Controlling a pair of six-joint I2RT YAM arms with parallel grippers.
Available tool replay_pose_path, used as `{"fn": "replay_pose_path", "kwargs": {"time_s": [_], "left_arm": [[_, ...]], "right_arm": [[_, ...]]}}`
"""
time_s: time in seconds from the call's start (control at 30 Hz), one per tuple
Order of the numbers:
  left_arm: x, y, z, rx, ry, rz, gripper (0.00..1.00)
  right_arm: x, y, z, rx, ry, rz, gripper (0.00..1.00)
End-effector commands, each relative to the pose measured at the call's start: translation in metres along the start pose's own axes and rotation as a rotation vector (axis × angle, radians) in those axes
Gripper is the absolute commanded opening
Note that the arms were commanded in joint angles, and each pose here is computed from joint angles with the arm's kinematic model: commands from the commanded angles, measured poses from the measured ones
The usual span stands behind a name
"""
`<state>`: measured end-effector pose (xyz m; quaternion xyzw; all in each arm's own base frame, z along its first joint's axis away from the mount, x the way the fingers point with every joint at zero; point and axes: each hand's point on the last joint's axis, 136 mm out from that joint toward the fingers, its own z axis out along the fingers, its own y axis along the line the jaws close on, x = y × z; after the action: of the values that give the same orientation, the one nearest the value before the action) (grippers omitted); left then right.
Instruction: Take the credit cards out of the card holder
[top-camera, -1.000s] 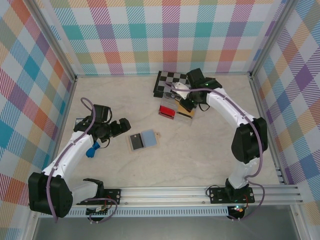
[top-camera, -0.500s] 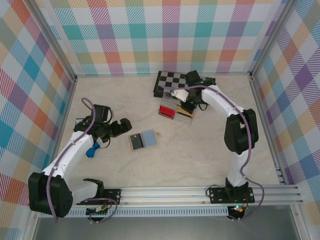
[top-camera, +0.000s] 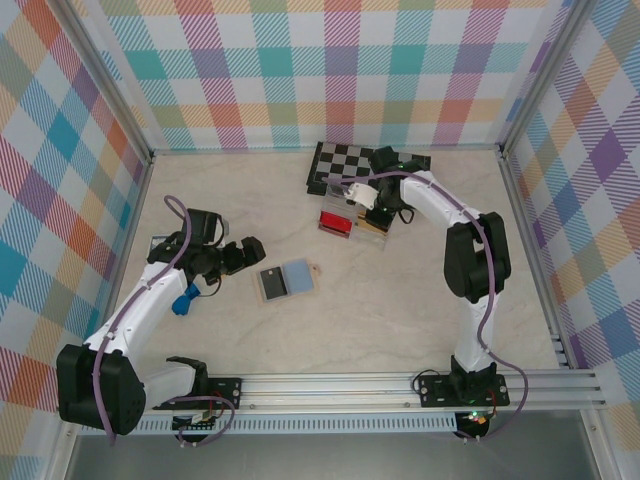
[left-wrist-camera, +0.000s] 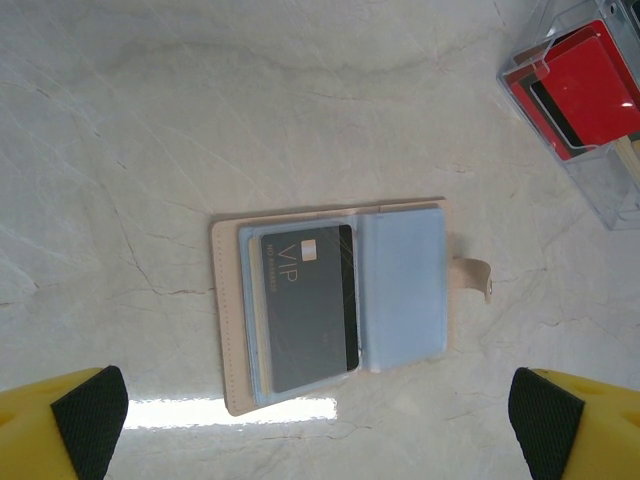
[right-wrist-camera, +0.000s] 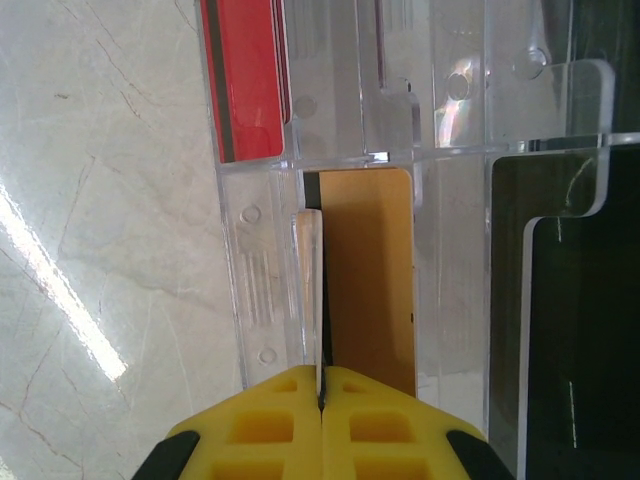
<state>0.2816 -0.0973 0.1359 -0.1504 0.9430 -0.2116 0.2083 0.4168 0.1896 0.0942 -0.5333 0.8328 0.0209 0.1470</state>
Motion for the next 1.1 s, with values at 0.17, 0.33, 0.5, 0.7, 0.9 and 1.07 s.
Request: {"fn": "replay_pose_path", "kwargs": {"time_s": [0.17,0.33,0.5,0.7,0.9,1.07], "left_arm": [[-0.006,-0.005,-0.002,0.019,-0.005,0.012,1.00],[-0.007,-0.005,-0.002,0.018,-0.007,0.013,1.00],[-0.006,-0.005,0.000,0.017,-0.001,0.011,1.00],[-0.006,-0.004,0.000,0.018,0.001,0.010,1.00],[-0.005,-0.004,0.001,0.018,0.007,0.009,1.00],[-0.005,-0.005,0.001,0.020,0.005,0.010,1.00]], "right_arm": [[-0.021,-0.008,-0.023,0.020,-0.092,-0.026,0.00],[-0.026,-0.008,-0.035,0.027,-0.123,-0.034,0.00],[-0.026,-0.009,-0.037,0.038,-0.129,-0.038,0.00],[-0.017,-0.014,-0.029,0.046,-0.078,-0.030,0.00],[-0.009,-0.012,-0.011,0.010,-0.047,-0.021,0.00],[-0.005,-0.008,0.000,-0.023,-0.031,-0.013,0.00]]}}
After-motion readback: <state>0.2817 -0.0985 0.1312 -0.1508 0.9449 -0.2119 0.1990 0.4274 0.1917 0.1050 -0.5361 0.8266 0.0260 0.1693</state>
